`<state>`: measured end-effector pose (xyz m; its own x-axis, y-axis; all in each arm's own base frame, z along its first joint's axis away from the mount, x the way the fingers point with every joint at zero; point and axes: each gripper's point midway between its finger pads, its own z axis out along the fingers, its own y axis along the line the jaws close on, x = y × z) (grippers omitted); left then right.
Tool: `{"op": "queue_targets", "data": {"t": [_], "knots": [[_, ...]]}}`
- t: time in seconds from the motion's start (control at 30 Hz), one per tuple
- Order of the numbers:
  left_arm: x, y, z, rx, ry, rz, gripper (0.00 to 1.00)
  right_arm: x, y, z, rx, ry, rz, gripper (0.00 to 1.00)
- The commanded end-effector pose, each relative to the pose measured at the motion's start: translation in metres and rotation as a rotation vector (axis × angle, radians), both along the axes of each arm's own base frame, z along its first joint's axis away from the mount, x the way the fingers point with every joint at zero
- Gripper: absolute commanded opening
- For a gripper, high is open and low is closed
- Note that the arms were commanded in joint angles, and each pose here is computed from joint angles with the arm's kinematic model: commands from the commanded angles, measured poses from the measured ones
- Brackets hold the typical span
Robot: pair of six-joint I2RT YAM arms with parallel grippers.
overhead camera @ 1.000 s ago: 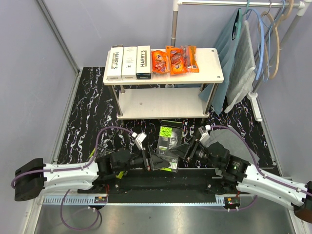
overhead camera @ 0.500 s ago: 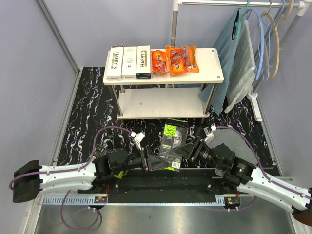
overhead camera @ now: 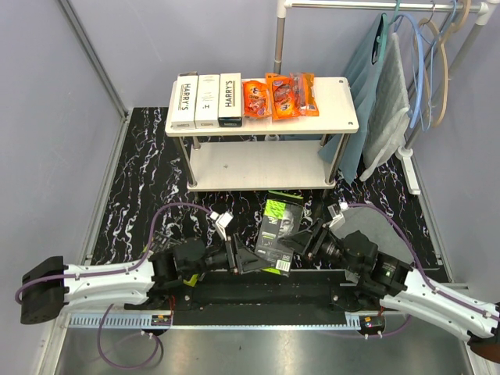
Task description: Place and organize the shaving razors onto the shelf
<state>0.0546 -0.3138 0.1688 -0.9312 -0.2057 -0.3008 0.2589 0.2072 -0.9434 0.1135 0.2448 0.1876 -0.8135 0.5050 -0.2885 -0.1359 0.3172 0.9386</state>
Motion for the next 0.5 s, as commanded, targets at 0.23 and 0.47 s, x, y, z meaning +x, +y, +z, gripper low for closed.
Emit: {"op": "queue_targets", "data": {"t": [0.23, 0.47], "knots": [[0.004, -0.002, -0.002, 0.044, -0.046, 0.009, 0.0, 0.022, -0.047, 0.038, -0.259, -0.01, -0.2, 1.0], [0.008, -0.009, -0.001, 0.072, -0.055, 0.012, 0.0, 0.028, -0.06, 0.062, -0.356, -0.038, -0.237, 1.0]]}}
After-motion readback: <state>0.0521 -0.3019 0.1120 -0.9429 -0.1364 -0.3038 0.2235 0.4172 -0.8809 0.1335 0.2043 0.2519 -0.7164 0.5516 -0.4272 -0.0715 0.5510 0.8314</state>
